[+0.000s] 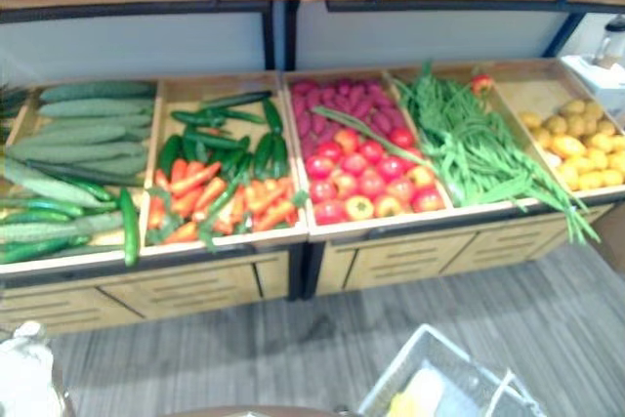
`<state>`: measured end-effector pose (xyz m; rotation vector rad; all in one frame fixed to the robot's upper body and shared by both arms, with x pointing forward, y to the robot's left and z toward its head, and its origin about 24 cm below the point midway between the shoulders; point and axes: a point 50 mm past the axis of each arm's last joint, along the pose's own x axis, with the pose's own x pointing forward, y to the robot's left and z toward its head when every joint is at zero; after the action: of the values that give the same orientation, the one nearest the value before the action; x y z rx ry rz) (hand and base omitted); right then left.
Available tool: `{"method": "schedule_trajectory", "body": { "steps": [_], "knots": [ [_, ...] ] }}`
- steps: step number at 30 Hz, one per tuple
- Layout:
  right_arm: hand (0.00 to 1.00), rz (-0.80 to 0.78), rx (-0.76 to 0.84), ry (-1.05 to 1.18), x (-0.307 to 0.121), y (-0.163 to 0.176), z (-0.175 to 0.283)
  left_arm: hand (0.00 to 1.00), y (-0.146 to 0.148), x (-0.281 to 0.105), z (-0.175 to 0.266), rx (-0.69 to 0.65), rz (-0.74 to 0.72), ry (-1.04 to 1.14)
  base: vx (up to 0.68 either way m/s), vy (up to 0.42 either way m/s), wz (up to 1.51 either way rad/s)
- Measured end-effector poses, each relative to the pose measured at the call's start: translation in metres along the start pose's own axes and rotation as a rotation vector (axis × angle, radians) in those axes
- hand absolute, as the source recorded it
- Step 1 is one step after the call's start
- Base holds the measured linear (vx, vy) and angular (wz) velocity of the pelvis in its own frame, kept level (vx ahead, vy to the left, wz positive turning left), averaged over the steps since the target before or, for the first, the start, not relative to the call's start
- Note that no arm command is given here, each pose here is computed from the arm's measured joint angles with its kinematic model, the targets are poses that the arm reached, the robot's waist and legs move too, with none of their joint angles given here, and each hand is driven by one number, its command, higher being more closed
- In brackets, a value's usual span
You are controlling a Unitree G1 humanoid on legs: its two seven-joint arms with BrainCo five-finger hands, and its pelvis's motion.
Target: Pick vegetable in the basket
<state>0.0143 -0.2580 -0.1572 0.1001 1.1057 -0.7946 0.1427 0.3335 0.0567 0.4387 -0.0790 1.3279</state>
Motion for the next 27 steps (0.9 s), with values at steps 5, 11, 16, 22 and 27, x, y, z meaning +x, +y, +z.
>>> {"method": "schedule_trajectory", "body": {
  "steps": [5,11,16,22,27],
  "knots": [
    [1.00,0.026,-0.044,-0.037,0.000,0.004,0.006,0.00,-0.021,-0.012,0.030,0.036,-0.099,-0.172,-0.03,-0.001,-0.24],
    [1.00,0.055,-0.095,-0.083,0.000,0.010,0.015,0.00,-0.045,-0.022,0.050,0.045,-0.275,-0.328,0.01,0.000,-0.32],
    [1.00,0.081,-0.130,-0.125,0.000,0.016,0.025,0.00,-0.072,-0.028,0.042,0.119,-0.456,-0.356,0.03,0.015,-0.29],
    [1.00,0.122,-0.187,-0.200,0.001,0.027,0.044,0.00,-0.098,-0.034,0.041,0.185,-0.677,-0.433,0.03,0.001,-0.23],
    [1.00,0.133,-0.201,-0.230,0.002,0.031,0.054,0.00,-0.112,-0.039,0.038,0.180,-0.752,-0.407,0.04,-0.001,-0.14]
  ]
}}
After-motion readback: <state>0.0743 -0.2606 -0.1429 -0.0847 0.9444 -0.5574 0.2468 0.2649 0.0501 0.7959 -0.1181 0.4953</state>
